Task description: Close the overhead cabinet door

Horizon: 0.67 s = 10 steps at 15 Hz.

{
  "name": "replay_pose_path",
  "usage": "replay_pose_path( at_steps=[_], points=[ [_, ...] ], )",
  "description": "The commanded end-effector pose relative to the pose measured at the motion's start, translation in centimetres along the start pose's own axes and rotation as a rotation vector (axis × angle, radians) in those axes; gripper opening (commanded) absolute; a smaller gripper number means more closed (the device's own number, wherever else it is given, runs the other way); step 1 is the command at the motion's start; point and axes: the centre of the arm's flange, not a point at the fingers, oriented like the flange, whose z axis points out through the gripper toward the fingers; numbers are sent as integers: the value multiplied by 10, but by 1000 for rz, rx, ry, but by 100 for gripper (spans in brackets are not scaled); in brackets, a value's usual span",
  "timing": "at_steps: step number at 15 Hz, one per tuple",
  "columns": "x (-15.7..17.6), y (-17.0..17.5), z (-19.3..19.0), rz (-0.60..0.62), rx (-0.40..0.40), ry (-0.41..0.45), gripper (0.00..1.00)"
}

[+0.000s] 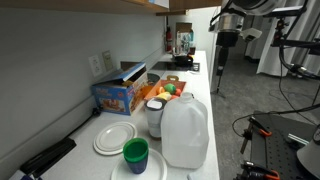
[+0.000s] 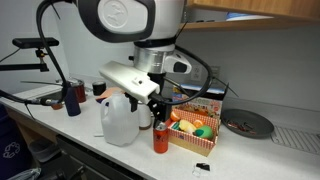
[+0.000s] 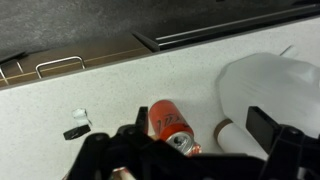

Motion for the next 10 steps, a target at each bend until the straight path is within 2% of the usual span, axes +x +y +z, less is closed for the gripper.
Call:
replay_pose_path(
  at_steps=[1,6,10],
  points=[
    [-46,-22,2,-139,-24,-31,100],
    [-98,-30,-20,-299,-75,-42,100],
    [-123,-30,-62,-383,-88,21,100]
  ],
)
